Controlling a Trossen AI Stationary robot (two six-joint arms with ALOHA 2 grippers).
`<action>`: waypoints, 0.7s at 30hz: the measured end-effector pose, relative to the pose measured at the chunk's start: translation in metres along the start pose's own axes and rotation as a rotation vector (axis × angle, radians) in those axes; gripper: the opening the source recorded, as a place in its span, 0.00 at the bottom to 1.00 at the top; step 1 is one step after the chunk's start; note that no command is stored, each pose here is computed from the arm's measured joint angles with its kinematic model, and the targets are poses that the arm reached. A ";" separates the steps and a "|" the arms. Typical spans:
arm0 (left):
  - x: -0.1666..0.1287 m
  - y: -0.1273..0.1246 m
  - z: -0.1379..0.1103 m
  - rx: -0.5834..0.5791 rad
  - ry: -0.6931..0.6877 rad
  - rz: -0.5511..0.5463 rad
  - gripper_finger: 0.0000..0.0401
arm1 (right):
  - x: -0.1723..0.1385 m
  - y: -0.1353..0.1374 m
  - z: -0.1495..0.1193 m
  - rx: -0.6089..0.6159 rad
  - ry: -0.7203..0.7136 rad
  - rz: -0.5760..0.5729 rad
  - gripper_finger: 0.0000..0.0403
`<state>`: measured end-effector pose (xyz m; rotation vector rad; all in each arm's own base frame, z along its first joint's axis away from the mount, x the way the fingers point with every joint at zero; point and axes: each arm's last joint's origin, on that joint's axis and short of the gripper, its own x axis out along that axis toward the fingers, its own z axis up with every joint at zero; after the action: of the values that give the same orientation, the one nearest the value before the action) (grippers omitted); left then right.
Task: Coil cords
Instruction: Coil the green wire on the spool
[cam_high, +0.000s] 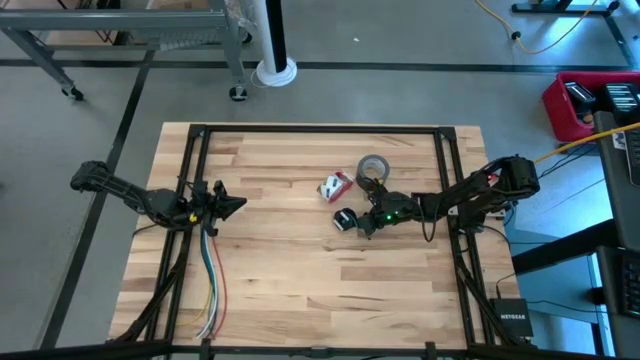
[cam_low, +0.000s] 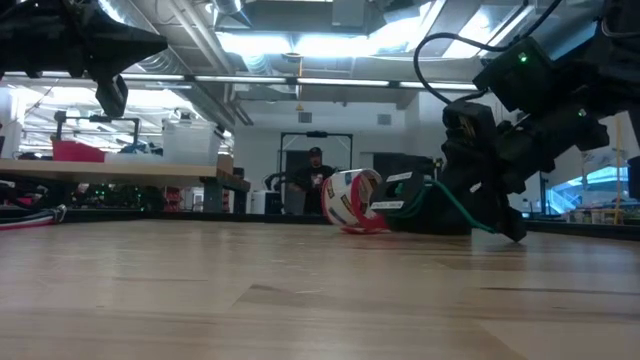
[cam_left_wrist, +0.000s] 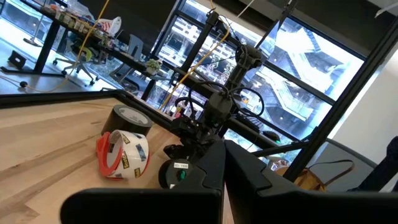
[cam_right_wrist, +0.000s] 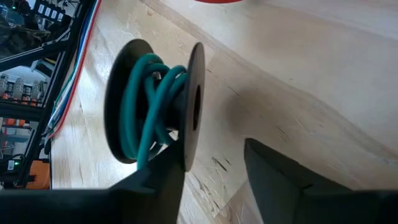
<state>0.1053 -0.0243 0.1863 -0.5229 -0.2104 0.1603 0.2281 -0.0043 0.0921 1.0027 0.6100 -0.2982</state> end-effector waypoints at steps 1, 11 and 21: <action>0.000 0.000 0.000 0.000 0.000 0.000 0.00 | 0.000 0.000 0.000 0.000 0.000 0.000 0.42; 0.000 0.000 0.000 -0.007 0.000 0.000 0.00 | 0.000 0.000 0.000 0.012 -0.011 0.007 0.47; 0.000 0.000 -0.001 -0.110 0.006 0.003 0.00 | 0.000 0.001 0.002 0.208 -0.025 0.007 0.40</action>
<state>0.1054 -0.0244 0.1856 -0.6328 -0.2136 0.1504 0.2294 -0.0051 0.0936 1.1991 0.5604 -0.3736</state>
